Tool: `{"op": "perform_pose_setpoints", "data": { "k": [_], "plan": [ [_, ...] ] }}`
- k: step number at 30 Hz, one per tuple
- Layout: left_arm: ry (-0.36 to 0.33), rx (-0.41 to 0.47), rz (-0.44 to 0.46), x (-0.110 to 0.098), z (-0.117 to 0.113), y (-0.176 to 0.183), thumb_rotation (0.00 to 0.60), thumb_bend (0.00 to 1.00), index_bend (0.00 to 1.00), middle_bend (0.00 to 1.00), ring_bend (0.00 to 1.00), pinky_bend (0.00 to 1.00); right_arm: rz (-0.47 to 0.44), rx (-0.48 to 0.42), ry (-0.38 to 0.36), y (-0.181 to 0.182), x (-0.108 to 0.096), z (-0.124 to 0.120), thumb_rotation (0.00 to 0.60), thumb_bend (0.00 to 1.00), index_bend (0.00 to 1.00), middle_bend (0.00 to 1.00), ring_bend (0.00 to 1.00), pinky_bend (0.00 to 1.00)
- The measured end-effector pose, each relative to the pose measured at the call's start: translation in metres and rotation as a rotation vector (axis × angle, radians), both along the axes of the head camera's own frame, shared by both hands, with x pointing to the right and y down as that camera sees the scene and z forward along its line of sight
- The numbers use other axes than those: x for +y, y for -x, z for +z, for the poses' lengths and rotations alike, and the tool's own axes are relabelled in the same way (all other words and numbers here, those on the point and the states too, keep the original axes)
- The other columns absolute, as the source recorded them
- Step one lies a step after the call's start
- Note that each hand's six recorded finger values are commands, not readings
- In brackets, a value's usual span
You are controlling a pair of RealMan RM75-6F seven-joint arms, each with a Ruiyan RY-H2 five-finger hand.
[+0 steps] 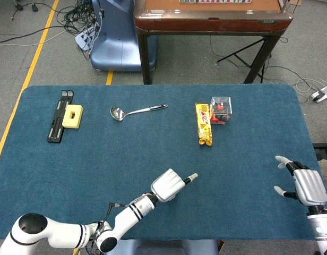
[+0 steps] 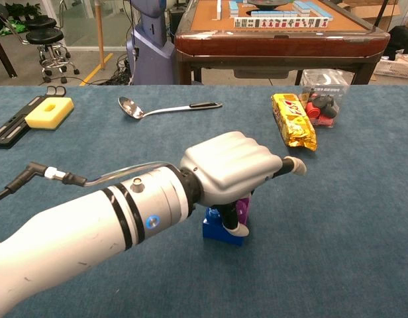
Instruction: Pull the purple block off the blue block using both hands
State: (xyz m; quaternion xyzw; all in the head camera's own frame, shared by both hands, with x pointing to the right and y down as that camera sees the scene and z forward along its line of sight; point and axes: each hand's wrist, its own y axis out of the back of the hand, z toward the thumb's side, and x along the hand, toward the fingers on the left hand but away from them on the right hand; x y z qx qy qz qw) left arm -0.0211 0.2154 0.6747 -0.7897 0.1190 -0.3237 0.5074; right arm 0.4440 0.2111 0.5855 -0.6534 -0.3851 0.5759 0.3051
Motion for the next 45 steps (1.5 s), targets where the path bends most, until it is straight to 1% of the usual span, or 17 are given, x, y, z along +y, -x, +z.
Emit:
{"op": "perform_pose_setpoints", "data": {
  "k": [15,21,25,30,32,35,40,45],
  "plan": [
    [-0.021,0.007,-0.049,-0.015,0.005,-0.016,0.6,0.0,0.15,1.0,0.98,1.0,0.002,-0.009,0.005,0.001,0.001,0.004,0.6,0.0,0.24,0.37,0.32,0.46],
    [-0.018,0.004,-0.061,-0.015,0.004,-0.014,0.6,0.0,0.15,1.0,0.97,1.0,0.003,-0.011,0.0,0.0,0.0,0.003,0.6,0.0,0.24,0.37,0.32,0.46],
    [0.02,0.007,-0.079,-0.011,-0.001,-0.008,0.6,0.0,0.15,1.0,0.97,1.0,0.003,-0.013,-0.002,0.0,0.0,0.003,0.6,0.0,0.24,0.37,0.32,0.46],
    [0.097,0.005,-0.13,-0.009,-0.009,0.009,0.6,0.0,0.15,1.0,0.97,1.0,-0.002,-0.017,-0.006,0.003,-0.002,0.002,0.6,0.0,0.24,0.37,0.32,0.46],
    [0.133,-0.005,-0.156,-0.009,-0.01,0.017,0.6,0.0,0.15,1.0,0.97,1.0,-0.005,-0.019,-0.01,0.004,-0.003,0.002,0.6,0.0,0.24,0.37,0.32,0.46],
    [0.168,-0.028,-0.19,-0.01,-0.011,0.031,0.6,0.0,0.15,1.0,0.97,1.0,-0.011,-0.021,-0.017,0.007,-0.005,0.0,0.6,0.0,0.24,0.37,0.32,0.46],
    [0.208,-0.06,-0.234,-0.01,-0.008,0.047,0.6,0.0,0.14,1.0,0.97,1.0,-0.023,-0.023,-0.027,0.011,-0.011,-0.004,0.6,0.0,0.24,0.37,0.32,0.46],
    [0.223,-0.085,-0.277,-0.012,-0.008,0.063,0.6,0.0,0.14,1.0,0.97,1.0,-0.036,-0.025,-0.036,0.016,-0.016,-0.006,0.6,0.0,0.24,0.37,0.32,0.46]
  ]
}}
